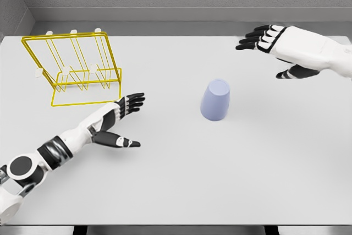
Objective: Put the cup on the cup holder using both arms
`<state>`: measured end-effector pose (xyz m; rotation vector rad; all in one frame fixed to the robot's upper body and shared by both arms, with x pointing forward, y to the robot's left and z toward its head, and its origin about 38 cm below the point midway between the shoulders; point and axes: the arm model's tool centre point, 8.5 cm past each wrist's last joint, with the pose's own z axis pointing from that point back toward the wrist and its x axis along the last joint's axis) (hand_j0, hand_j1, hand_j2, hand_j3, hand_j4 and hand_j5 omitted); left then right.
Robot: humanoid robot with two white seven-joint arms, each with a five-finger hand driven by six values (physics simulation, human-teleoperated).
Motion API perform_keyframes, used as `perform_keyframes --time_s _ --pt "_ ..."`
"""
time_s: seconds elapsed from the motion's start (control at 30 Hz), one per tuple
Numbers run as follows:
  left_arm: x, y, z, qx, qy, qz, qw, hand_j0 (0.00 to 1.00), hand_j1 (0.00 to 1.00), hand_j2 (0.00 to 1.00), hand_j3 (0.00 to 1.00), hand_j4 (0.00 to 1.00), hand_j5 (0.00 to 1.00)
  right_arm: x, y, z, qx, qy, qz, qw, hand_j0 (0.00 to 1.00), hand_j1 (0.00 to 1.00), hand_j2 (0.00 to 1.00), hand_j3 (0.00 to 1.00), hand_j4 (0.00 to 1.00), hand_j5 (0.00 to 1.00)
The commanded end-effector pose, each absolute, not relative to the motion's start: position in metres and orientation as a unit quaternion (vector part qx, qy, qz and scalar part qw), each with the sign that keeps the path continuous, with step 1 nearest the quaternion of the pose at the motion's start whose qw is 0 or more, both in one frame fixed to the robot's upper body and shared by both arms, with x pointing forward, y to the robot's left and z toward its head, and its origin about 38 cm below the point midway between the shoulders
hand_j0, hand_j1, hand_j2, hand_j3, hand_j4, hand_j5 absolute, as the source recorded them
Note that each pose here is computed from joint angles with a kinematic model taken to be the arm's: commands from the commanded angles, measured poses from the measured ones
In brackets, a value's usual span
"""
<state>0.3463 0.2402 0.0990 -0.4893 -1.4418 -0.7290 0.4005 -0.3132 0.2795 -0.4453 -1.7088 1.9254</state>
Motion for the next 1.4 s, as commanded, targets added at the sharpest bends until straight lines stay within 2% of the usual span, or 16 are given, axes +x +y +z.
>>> perform_keyframes --time_s 0.0,0.03,0.1,0.17,0.27,0.67,0.9,1.37 --pt "0.345 0.231 0.098 -0.228 -0.64 -0.317 0.662 1.0 1.0 1.0 1.0 1.0 1.0 0.403 -0.329 0.292 -0.15 -0.676 0.663 0.284 1.0 1.0 1.0 1.0 1.0 1.0" --pt "0.347 0.227 0.099 -0.231 -0.642 -0.317 0.659 1.0 1.0 1.0 1.0 1.0 1.0 0.4 -0.329 0.281 -0.137 -0.696 0.639 0.298 1.0 1.0 1.0 1.0 1.0 1.0" --pt "0.351 0.22 0.103 -0.237 -0.648 -0.314 0.652 1.0 1.0 1.0 1.0 1.0 1.0 0.4 -0.355 0.271 -0.154 -0.718 0.589 0.337 1.0 1.0 1.0 1.0 1.0 1.0" --pt "0.355 0.207 0.105 -0.246 -0.65 -0.319 0.645 1.0 1.0 1.0 1.0 1.0 1.0 0.395 -0.36 0.254 -0.146 -0.712 0.587 0.357 1.0 1.0 1.0 1.0 1.0 1.0" --pt "0.362 0.187 0.109 -0.256 -0.642 -0.317 0.649 1.0 1.0 1.0 1.0 1.0 1.0 0.393 -0.38 0.252 -0.162 -0.716 0.564 0.377 1.0 1.0 1.0 1.0 1.0 1.0" --pt "0.396 0.108 0.119 -0.27 -0.634 -0.255 0.679 1.0 1.0 1.0 1.0 1.0 1.0 0.393 -0.377 0.247 -0.156 -0.718 0.561 0.38 1.0 1.0 1.0 1.0 1.0 1.0" --pt "0.399 0.088 0.115 -0.276 -0.633 -0.25 0.679 1.0 1.0 1.0 1.0 1.0 1.0 0.392 -0.377 0.245 -0.155 -0.718 0.561 0.381 1.0 1.0 1.0 1.0 1.0 1.0" --pt "0.403 0.078 0.094 -0.254 -0.621 -0.267 0.692 1.0 1.0 1.0 1.0 1.0 1.0 0.392 -0.377 0.245 -0.155 -0.718 0.562 0.381 1.0 1.0 1.0 1.0 1.0 1.0"
